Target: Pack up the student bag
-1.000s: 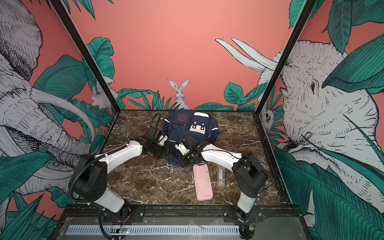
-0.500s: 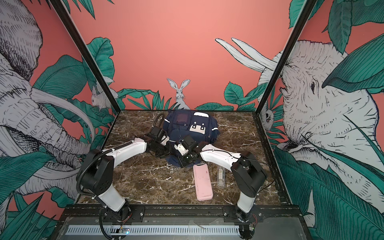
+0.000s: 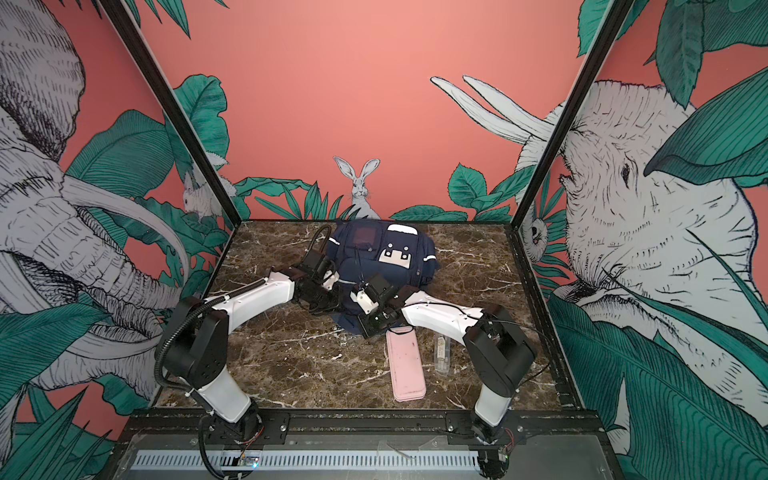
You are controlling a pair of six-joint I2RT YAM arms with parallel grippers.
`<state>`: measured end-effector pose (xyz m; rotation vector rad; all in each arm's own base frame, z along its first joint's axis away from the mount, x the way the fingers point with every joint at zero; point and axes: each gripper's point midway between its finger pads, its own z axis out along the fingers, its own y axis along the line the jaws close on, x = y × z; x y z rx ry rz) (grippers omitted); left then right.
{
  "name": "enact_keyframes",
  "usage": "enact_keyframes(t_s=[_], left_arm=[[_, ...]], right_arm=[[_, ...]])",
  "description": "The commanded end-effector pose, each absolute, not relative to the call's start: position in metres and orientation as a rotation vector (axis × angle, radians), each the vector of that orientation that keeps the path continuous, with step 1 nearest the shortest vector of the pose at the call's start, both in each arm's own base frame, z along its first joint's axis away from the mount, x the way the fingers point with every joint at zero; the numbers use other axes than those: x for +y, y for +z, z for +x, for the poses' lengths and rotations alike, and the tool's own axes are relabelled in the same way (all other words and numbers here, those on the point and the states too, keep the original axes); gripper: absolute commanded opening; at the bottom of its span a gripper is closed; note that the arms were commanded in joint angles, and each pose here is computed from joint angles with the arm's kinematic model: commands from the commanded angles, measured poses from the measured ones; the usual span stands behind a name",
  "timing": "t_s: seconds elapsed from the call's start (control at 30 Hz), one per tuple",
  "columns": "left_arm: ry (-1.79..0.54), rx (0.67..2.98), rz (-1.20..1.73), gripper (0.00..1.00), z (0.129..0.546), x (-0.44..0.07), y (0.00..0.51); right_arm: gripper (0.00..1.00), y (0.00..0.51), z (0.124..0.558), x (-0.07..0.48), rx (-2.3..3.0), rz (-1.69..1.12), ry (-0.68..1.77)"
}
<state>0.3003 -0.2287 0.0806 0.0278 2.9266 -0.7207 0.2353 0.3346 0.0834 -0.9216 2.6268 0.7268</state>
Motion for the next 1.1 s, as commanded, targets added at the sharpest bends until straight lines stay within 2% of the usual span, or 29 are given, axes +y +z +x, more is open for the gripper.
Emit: enact_keyframes(t_s=[0.0,0.17,0.47,0.77,0.8,1.0,1.07], left_arm=[[-0.652,2.848,0.01,0.0,0.321,-0.206,0.101],[-0.618,2.801,-0.051,0.0,0.337,-0.182,0.112],[-0.58,2.717,-0.135,0.0,0.366,-0.159,0.124],[-0.694,2.68,-0.116,0.0,0.394,-0.182,0.14],[-0.687,2.682,-0.103,0.02,0.393,-0.183,0.142],[-0.684,2.73,-0.073,0.42,0.368,-0.179,0.142],[-0.704,2.74,-0.071,0.48,0.354,-0.181,0.143]], right_arm=[[0.0,0.088,0.226,0.318,2.638,-0.931,0.7],[0.0,0.075,0.231,0.29,2.687,-0.866,0.655],[0.0,0.083,0.25,0.25,2.694,-0.76,0.585],[0.0,0.099,0.253,0.29,2.628,-0.797,0.739],[0.0,0.103,0.254,0.296,2.611,-0.805,0.751],[0.0,0.095,0.251,0.327,2.607,-0.877,0.797],[0.0,0.095,0.248,0.336,2.602,-0.905,0.81]])
